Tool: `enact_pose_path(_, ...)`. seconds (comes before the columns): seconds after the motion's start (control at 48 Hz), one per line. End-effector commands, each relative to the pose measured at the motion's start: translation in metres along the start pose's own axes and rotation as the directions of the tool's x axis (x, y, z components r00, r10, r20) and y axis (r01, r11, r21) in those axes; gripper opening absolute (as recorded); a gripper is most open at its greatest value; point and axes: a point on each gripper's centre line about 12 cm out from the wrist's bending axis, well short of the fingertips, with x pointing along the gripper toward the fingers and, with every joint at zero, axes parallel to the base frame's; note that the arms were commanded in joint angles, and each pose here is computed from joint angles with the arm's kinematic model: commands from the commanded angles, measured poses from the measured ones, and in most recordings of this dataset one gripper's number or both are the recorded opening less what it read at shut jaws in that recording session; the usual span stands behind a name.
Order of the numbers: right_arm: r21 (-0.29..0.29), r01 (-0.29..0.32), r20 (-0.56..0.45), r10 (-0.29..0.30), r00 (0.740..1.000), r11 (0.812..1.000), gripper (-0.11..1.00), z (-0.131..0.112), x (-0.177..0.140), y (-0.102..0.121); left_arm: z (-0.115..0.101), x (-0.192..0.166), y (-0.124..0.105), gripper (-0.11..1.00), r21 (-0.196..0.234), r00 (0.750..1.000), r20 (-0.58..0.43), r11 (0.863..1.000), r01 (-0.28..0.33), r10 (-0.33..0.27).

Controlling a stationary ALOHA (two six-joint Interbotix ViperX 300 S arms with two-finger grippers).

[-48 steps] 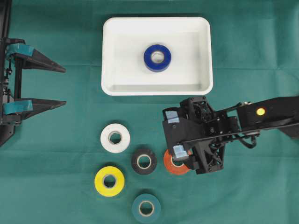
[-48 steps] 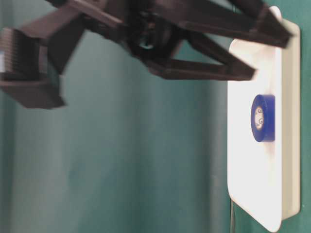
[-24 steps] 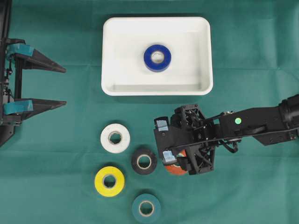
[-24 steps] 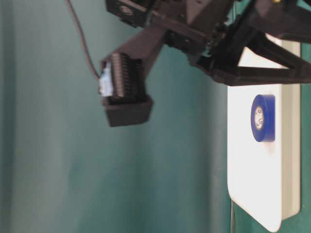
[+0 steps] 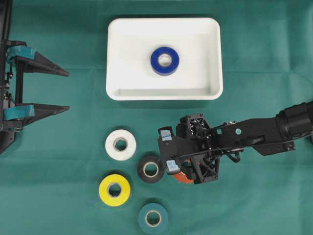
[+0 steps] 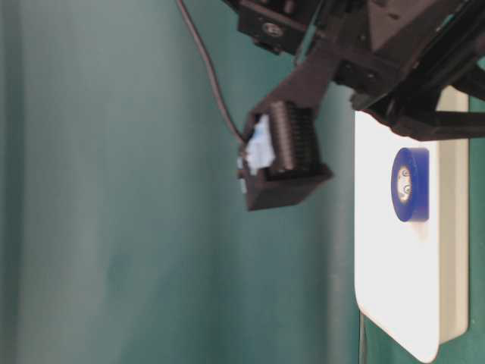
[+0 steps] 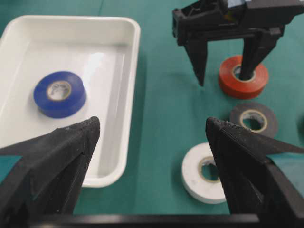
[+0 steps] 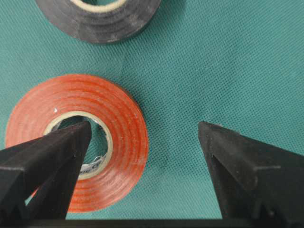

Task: Pick up the tape from a random location and place it into the white case.
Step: 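Lower the right gripper fingers into the red roll's hole and close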

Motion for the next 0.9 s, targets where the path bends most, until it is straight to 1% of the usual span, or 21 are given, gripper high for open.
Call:
enact_pose_path(0.0,0.004,-0.003,0.026,0.003,1.0,1.0,0.91,0.0059,-0.0036,0.0002,0.0047,0.0003,0.0008,0.94,-0.001,1.0,0.011,1.0,-0.003,0.003)
enact_pose_path(0.229,0.003,-0.005,0.03,0.005,1.0,1.0,0.9,0.0063,-0.0036,0.0009,0.0045,0.0003,0.0013,0.94,-0.004,1.0,0.009,1.0,-0.006,0.006)
enact_pose_path(0.334,0.003,-0.003,0.029,0.003,1.0,1.0,0.86,0.0061,-0.0031,0.0002,0.0047,0.0,0.0013,0.94,-0.005,1.0,0.011,1.0,-0.006,0.006)
enact_pose_path(0.396,0.001,-0.003,0.029,0.003,1.0,1.0,0.75,0.0061,-0.0031,0.0002,0.0045,0.0003,0.0013,0.94,-0.004,1.0,0.009,1.0,-0.006,0.006)
enact_pose_path(0.563,0.001,-0.003,0.026,0.003,1.0,1.0,0.35,0.0059,-0.0036,0.0001,0.0047,0.0,0.0013,0.94,-0.004,1.0,0.011,1.0,-0.006,0.006)
enact_pose_path(0.605,0.0,-0.003,0.026,0.003,1.0,1.0,0.29,0.0059,-0.0036,0.0001,0.0045,0.0003,0.0013,0.94,-0.005,1.0,0.009,1.0,-0.006,0.006)
enact_pose_path(0.876,0.0,-0.003,0.029,0.003,1.0,1.0,0.29,0.0071,-0.0039,0.0003,0.0045,0.0003,0.0013,0.94,-0.004,1.0,0.009,1.0,-0.006,0.006)
